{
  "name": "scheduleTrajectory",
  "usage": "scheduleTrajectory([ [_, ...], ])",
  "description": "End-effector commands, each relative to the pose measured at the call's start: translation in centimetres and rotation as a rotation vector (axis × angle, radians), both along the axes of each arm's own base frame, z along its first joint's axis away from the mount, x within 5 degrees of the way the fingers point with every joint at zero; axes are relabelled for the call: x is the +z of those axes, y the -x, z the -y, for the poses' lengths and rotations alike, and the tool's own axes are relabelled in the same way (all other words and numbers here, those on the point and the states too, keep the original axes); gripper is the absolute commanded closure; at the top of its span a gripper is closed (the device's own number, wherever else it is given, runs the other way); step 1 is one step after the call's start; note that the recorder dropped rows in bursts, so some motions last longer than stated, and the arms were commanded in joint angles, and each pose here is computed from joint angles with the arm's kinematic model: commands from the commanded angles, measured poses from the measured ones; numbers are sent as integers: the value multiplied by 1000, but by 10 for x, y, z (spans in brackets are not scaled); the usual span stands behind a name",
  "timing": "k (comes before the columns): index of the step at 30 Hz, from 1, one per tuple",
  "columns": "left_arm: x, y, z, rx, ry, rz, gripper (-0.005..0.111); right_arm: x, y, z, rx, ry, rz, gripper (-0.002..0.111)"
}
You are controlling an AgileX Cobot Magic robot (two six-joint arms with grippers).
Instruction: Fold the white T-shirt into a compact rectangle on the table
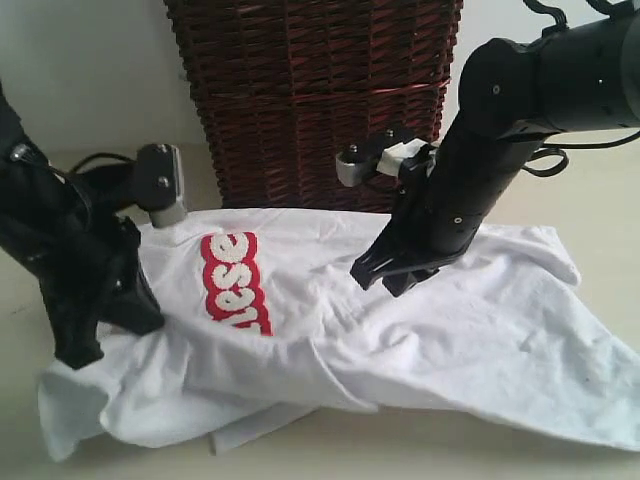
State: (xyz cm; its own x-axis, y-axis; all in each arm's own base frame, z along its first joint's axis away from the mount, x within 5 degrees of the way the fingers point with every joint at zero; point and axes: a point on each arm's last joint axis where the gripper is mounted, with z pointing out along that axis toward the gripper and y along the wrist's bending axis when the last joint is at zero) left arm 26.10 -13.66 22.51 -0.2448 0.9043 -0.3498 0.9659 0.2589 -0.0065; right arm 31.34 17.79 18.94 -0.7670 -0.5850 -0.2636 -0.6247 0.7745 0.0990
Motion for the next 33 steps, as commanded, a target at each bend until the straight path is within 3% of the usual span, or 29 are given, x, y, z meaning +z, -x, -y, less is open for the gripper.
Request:
scheduleTrajectory([
  [1, -17, -34, -24, 176, 20, 137, 99, 1, 1, 2, 11, 7, -1, 93],
  [2, -24, -45, -32, 291, 37, 180, 89, 1, 1, 2, 11, 8, -3, 93],
  [4, -33, -54, -37, 385, 48, 199, 74, 1, 2, 2, 11, 9, -6, 93],
  [7, -45, -59, -38, 407, 39, 187, 53, 1, 2, 2, 11, 8, -4, 93],
  [9, -47, -59, -37, 416, 46, 176, 46, 1, 2, 2, 11, 8, -4, 93],
  [15, -25, -45, -15, 396, 141, 128, 45, 1, -1, 3, 18, 16, 25, 93],
  [19, -15, -7, 12, 224, 130, -33, 45, 6, -10, 8, -37, 29, 110, 93],
  [24, -37, 43, 45, 43, 65, -163, 45, 17, -14, 23, -113, 53, 159, 93],
  [26, -49, 71, 66, -63, 40, -145, 45, 17, -10, 26, -119, 49, 164, 93],
  [27, -54, 80, 77, -95, 52, -62, 45, 15, -8, 27, -122, 45, 166, 93],
  [29, -64, 81, 84, -68, 93, 99, 45, 8, -5, 29, -122, 47, 163, 93],
  [33, -85, 75, 81, 7, 69, 102, 49, 5, -3, 30, -122, 54, 150, 93],
])
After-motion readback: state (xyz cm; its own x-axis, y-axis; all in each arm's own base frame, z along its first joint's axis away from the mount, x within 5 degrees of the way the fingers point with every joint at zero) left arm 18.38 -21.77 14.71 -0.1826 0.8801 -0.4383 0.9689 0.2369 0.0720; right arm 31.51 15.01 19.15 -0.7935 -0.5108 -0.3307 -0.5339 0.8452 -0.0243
